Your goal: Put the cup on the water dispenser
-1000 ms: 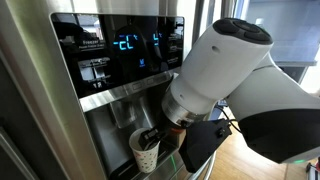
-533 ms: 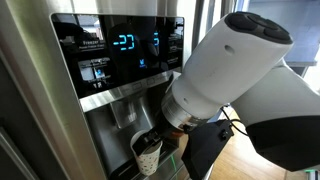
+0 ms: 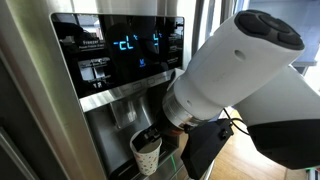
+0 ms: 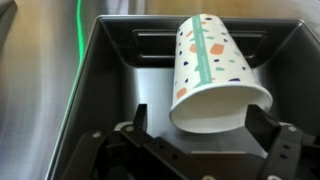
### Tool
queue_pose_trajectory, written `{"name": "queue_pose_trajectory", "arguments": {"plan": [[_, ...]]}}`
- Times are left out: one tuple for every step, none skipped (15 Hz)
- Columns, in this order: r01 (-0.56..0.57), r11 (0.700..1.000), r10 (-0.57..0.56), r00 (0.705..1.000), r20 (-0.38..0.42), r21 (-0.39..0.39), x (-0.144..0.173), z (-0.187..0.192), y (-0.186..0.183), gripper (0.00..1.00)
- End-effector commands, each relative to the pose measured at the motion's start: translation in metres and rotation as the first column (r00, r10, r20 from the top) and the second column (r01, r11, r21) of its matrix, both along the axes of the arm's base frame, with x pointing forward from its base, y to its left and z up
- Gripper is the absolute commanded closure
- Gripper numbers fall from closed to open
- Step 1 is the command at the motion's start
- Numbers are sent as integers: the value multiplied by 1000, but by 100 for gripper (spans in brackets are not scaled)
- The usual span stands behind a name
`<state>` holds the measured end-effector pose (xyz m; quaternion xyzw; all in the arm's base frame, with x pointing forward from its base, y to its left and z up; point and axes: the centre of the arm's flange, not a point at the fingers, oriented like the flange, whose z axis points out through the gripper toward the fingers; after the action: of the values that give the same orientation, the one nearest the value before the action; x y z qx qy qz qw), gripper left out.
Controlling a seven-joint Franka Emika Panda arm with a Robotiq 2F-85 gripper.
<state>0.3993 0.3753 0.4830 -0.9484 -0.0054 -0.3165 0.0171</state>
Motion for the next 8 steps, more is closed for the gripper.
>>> {"name": "queue_pose_trajectory", "arguments": {"plan": [[9, 1000, -9, 999, 36, -3, -16, 2, 1, 0], [10, 1000, -10, 999, 46, -10, -22, 5, 0, 0], [21, 1000, -21, 998, 54, -9, -26, 8, -2, 0], [22, 1000, -22, 998, 57, -9, -30, 10, -4, 0], [27, 1000, -27, 998, 62, -1, -33, 12, -5, 0], [31, 1000, -31, 997, 64, 0, -38, 15, -6, 0], [32, 999, -32, 997, 67, 4, -43, 18, -8, 0], [36, 999, -36, 996, 78, 1, -47, 20, -11, 0]]}}
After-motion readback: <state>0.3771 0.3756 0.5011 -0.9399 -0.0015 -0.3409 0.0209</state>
